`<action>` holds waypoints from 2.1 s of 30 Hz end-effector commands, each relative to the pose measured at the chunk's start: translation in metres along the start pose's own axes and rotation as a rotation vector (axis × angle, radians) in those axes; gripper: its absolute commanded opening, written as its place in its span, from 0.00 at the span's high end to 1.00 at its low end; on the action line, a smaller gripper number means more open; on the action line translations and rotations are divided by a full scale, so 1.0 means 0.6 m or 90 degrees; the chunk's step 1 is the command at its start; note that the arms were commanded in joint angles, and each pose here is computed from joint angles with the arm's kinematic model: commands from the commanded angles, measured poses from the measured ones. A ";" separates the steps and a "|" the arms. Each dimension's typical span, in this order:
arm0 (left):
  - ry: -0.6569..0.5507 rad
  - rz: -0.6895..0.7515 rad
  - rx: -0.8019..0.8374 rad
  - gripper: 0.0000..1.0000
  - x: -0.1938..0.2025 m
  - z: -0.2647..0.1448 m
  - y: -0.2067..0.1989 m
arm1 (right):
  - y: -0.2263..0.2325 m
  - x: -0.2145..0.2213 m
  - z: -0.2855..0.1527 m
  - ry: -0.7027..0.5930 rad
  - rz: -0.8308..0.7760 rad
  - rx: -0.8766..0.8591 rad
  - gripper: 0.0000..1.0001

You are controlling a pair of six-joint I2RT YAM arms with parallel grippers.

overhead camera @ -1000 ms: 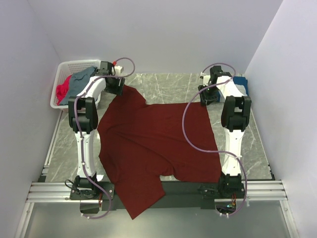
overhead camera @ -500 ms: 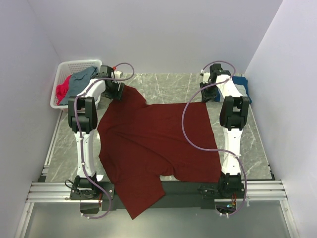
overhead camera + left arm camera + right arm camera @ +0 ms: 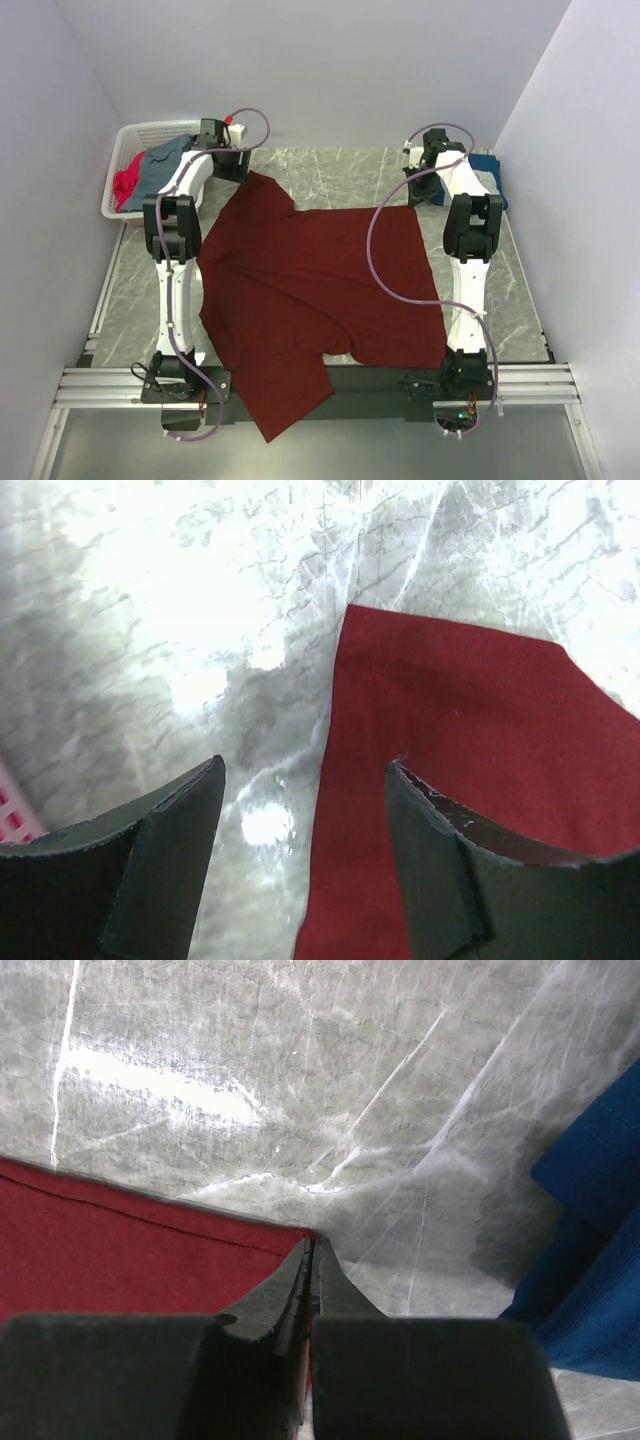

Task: Fold and stack the t-shirts
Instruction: Fold the tshirt

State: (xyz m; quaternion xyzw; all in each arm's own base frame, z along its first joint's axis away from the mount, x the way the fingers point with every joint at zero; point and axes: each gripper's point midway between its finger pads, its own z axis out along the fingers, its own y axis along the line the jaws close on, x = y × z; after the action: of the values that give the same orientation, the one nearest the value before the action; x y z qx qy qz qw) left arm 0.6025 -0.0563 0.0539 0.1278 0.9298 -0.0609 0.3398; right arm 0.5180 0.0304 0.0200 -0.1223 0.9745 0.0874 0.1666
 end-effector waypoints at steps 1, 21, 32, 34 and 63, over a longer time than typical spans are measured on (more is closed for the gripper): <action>-0.044 -0.009 0.023 0.29 -0.030 0.015 -0.007 | 0.000 -0.005 -0.003 -0.007 -0.015 0.010 1.00; -0.041 0.035 0.064 0.69 -0.011 0.099 -0.058 | -0.006 -0.014 -0.025 -0.021 -0.027 0.019 1.00; -0.231 0.088 0.069 1.00 -0.199 -0.084 -0.066 | -0.027 -0.074 -0.107 -0.116 -0.022 0.046 1.00; -0.262 0.100 0.076 1.00 -0.226 -0.138 -0.072 | -0.024 -0.082 -0.123 -0.133 -0.022 0.043 1.00; -0.174 0.127 0.153 1.00 0.047 -0.428 -0.188 | 0.026 0.017 -0.230 -0.122 -0.083 -0.025 1.00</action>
State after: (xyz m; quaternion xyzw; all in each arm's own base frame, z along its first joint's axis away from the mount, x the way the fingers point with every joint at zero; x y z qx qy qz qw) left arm 0.4144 -0.0997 0.2263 0.2383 0.8505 -0.1456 0.4458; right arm 0.4696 0.0159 0.1226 -0.1640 0.9517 0.1082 0.2360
